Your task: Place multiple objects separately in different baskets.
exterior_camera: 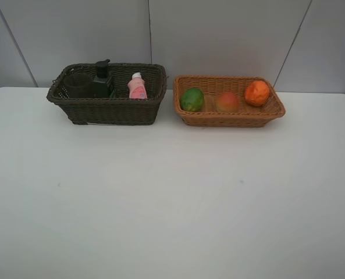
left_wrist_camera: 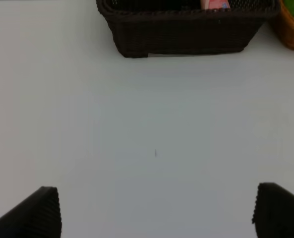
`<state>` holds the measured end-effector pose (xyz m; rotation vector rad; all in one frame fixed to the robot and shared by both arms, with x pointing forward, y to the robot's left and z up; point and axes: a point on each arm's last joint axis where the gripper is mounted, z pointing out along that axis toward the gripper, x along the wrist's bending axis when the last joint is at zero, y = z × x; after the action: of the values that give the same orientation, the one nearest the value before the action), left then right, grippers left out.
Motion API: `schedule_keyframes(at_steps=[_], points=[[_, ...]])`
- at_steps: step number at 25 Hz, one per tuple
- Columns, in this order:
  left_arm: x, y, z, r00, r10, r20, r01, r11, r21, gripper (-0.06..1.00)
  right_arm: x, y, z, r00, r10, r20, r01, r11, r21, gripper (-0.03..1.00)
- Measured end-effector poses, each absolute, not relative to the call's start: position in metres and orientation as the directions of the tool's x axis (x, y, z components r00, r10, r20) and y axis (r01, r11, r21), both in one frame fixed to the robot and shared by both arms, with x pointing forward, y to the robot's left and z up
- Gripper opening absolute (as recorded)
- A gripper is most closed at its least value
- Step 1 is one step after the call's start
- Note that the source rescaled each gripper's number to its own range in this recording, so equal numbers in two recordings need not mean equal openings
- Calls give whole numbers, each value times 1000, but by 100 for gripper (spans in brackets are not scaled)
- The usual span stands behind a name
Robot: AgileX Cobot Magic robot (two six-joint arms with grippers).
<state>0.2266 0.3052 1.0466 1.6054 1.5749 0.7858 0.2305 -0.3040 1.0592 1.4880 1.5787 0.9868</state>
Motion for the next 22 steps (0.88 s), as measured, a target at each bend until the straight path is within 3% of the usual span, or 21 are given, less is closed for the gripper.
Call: schedule_keyframes(at_steps=[22], points=[[227, 305, 1046, 85, 996, -29, 538, -21, 842, 100, 231, -304, 1059, -53, 999, -9, 429, 31, 903, 94]])
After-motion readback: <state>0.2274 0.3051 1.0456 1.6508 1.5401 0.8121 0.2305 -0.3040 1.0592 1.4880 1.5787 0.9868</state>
